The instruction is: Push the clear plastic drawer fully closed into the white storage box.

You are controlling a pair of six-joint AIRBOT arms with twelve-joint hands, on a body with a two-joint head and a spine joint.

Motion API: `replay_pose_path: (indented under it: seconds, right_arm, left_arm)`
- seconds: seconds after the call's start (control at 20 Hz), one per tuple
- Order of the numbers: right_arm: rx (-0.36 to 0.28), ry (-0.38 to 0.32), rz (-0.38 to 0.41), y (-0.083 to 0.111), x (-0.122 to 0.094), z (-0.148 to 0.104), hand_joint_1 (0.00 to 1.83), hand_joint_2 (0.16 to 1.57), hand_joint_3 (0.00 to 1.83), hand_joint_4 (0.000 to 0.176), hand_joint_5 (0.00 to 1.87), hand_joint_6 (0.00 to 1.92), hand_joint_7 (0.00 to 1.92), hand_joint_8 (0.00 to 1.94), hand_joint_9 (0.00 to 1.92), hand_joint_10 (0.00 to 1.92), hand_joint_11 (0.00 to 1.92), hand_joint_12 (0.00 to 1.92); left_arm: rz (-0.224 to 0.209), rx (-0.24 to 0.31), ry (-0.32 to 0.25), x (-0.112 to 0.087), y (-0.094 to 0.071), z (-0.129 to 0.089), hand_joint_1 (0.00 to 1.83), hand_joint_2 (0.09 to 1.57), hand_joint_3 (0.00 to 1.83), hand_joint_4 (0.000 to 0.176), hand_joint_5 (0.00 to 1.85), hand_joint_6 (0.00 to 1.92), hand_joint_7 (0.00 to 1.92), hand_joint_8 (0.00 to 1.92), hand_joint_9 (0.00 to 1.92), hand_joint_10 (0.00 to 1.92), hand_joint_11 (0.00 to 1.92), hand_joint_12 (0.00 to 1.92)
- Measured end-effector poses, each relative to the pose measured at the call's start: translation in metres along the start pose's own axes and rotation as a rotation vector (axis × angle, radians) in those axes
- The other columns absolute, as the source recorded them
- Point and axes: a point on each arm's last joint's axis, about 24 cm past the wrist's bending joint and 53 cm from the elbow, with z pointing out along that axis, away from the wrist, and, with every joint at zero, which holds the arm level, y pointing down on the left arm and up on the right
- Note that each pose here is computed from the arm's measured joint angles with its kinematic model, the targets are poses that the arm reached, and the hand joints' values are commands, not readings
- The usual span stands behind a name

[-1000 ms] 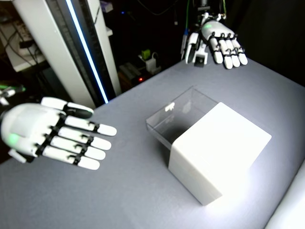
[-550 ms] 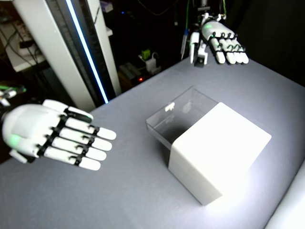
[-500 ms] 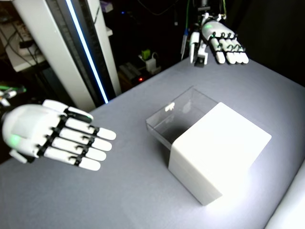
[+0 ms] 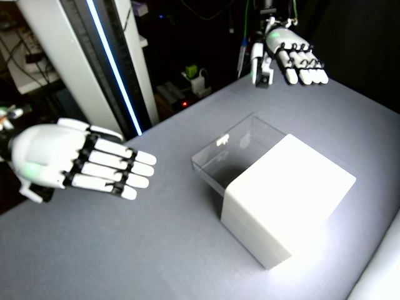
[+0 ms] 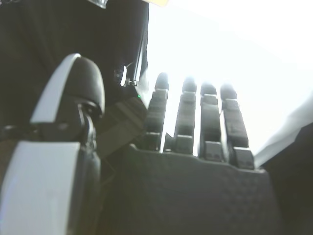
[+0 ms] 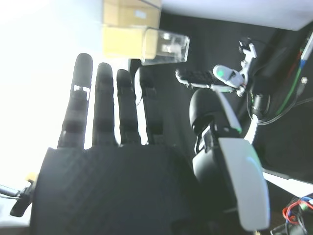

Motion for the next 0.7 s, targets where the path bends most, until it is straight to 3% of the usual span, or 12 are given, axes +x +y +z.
replay_pose_path:
  seconds: [0.1,0.2,0.3,0.35,0.45,0.55,0.7]
  right_arm:
    - [-0.031,0.028,0.016,0.008,0.006,0.002,0.25,1.43,0.0,0.0,0.35,0.02,0.33,0.01,0.34,0.09,0.0,1.24]
    - [-0.082,0.051,0.044,0.017,0.011,0.012,0.22,1.43,0.0,0.0,0.4,0.02,0.4,0.02,0.37,0.12,0.0,1.44]
    - [-0.116,0.068,0.075,0.022,0.017,0.022,0.23,1.43,0.0,0.0,0.41,0.02,0.43,0.02,0.4,0.14,0.0,1.4]
    - [-0.139,0.086,0.096,0.024,0.024,0.03,0.18,1.44,0.0,0.0,0.4,0.02,0.43,0.02,0.4,0.15,0.0,1.36]
    - [-0.165,0.139,0.145,0.026,0.046,0.045,0.2,1.44,0.0,0.0,0.39,0.01,0.43,0.01,0.41,0.15,0.0,1.29]
    - [-0.187,0.179,0.156,0.031,0.061,0.055,0.19,1.44,0.0,0.0,0.36,0.0,0.4,0.0,0.41,0.16,0.0,1.33]
    - [-0.215,0.186,0.18,0.037,0.068,0.064,0.35,1.41,0.0,0.0,0.4,0.01,0.42,0.01,0.44,0.19,0.0,1.37]
  left_arm:
    - [0.001,-0.008,-0.006,-0.002,0.002,0.0,0.08,1.37,0.01,0.059,0.0,0.0,0.0,0.0,0.0,0.0,0.0,0.0]
    - [0.009,-0.013,-0.015,-0.004,0.003,-0.002,0.07,1.39,0.01,0.046,0.0,0.0,0.0,0.0,0.0,0.0,0.0,0.0]
    - [0.009,-0.013,-0.023,-0.006,0.003,-0.002,0.09,1.39,0.01,0.044,0.0,0.0,0.0,0.0,0.0,0.0,0.0,0.0]
    - [0.009,-0.015,-0.029,-0.008,0.003,-0.002,0.1,1.39,0.01,0.052,0.0,0.0,0.0,0.0,0.0,0.0,0.0,0.0]
    - [0.015,-0.018,-0.033,-0.01,0.004,-0.005,0.1,1.39,0.01,0.047,0.0,0.0,0.0,0.0,0.0,0.0,0.0,0.0]
    - [0.015,-0.03,-0.043,-0.013,0.007,-0.006,0.06,1.39,0.0,0.059,0.0,0.0,0.0,0.0,0.0,0.0,0.0,0.0]
    - [0.017,-0.027,-0.054,-0.015,0.007,-0.007,0.08,1.38,0.0,0.058,0.0,0.0,0.0,0.0,0.0,0.0,0.0,0.0]
